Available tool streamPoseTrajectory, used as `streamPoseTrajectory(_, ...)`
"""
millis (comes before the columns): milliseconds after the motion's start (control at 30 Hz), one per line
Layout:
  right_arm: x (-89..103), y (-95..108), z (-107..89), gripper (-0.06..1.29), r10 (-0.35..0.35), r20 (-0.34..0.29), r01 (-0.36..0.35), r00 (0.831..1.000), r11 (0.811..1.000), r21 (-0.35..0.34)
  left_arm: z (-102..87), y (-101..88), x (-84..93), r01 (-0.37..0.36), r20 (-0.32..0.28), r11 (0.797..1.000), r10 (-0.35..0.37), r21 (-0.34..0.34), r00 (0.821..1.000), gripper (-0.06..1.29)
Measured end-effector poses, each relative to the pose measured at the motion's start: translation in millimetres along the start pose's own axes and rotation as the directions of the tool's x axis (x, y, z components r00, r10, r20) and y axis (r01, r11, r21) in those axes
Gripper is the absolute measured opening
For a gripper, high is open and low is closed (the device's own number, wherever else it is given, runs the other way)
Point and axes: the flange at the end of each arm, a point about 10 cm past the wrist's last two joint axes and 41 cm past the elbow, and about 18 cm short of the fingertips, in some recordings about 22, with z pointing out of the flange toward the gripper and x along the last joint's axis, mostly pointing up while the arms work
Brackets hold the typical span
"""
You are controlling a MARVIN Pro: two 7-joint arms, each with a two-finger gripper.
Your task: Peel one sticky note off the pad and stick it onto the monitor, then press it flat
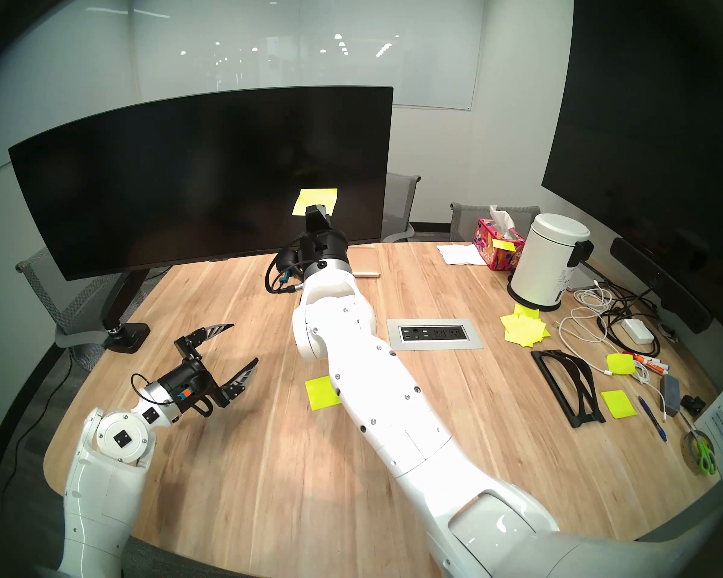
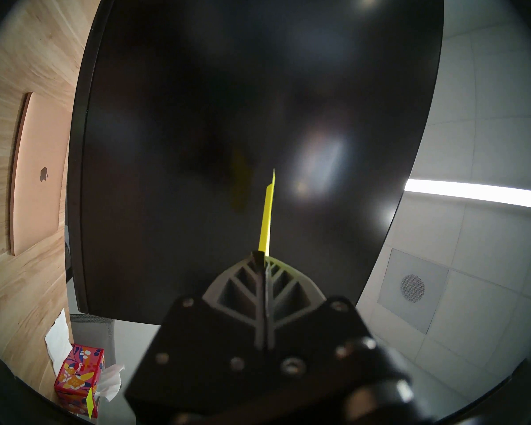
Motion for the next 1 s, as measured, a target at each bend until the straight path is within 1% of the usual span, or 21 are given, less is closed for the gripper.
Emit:
streamPoseTrajectory(333,2.4,-0.4,-1.3,-0.03,-0.019,-0.051,0.019,0.999,1.000,-0.014,-0.1,0.0,-0.1,0.000,0.000,1.000,0.000,0.000,1.000,1.25)
streamPoseTrajectory(667,-3.3,-0.2,-3.1,-0.03,-0.039,-0.101,0.036,0.994,0.999,-0.023,0.0,0.0,0.0,0.001,0.000,1.000,-0.001,0.000,1.000,1.25)
streamPoseTrajectory(833,-8.2,-0.2,-0.6,-0.03,-0.028,-0.113,0.027,0.993,1.000,-0.010,0.1,0.1,0.1,0.001,0.000,1.000,-0.001,0.000,1.000,1.25)
streamPoseTrajectory(1000,-11.2,0.3,6.5,-0.03,-0.017,-0.122,0.019,0.992,1.000,0.012,0.1,0.0,0.1,0.001,-0.001,1.000,-0.001,0.000,1.000,1.25)
